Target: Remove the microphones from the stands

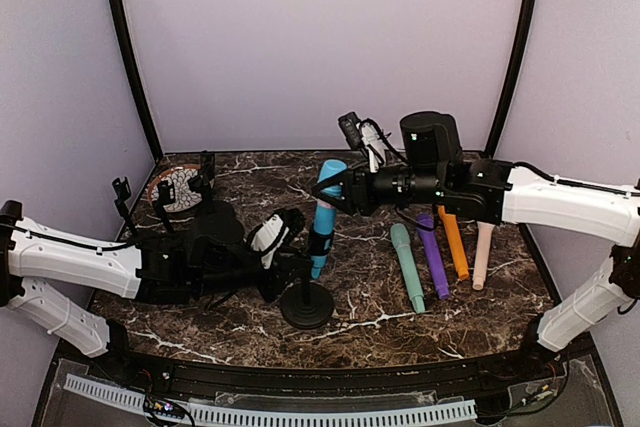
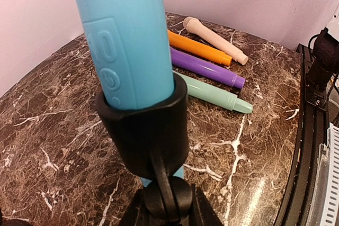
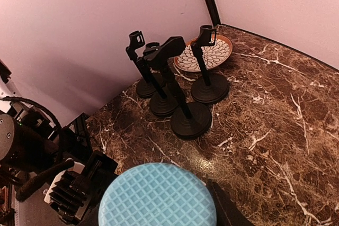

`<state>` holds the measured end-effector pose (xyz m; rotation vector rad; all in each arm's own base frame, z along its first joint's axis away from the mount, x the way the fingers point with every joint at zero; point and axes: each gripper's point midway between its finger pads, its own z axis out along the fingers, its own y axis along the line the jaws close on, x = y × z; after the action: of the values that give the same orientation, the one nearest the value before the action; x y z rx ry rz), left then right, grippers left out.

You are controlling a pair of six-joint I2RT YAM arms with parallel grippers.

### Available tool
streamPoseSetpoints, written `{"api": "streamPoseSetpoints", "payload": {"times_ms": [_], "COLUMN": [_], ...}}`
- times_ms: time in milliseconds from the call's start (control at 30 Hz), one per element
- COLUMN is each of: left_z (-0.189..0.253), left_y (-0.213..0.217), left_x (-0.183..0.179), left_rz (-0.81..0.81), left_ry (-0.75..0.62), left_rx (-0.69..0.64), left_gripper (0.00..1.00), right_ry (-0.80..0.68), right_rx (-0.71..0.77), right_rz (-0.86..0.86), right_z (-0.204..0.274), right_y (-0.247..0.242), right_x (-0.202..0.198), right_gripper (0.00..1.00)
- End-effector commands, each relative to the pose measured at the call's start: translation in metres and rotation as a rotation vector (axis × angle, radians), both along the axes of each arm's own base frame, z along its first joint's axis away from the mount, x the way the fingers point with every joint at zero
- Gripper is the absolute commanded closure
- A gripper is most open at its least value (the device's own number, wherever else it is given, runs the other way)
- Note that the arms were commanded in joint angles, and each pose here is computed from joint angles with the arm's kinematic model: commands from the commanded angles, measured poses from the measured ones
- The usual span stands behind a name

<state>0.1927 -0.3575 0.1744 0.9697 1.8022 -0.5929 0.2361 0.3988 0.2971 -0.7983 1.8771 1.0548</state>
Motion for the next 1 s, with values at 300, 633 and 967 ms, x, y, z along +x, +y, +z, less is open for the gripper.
{"api": "streamPoseSetpoints", "payload": {"times_ms": [300,633,967], "left_z": [-0.061,-0.069,-0.069], "left_y": [0.023,0.026,0.028], "left_x": [-0.003,-0.004,-0.006], "left_rz": [0.015,0.015,0.007], "left_ry": [0.060,0.065,0.059], "left_rx": [0.218,0.238,0.241], "left_gripper": [1.00,1.00,1.00], "right_ry": [-0.014,-0.021,-0.184], "right_rx": [0.063,0.174,0.283], "right_rz": [-0.363,-0.211,0.186], "right_z": [0.059,0.081,0.113], "right_y": [-0.042,-0.039,-0.031], "right_x": [0.047,0.033,-0.028], "right_gripper": [0.92,0.92,0.91]}}
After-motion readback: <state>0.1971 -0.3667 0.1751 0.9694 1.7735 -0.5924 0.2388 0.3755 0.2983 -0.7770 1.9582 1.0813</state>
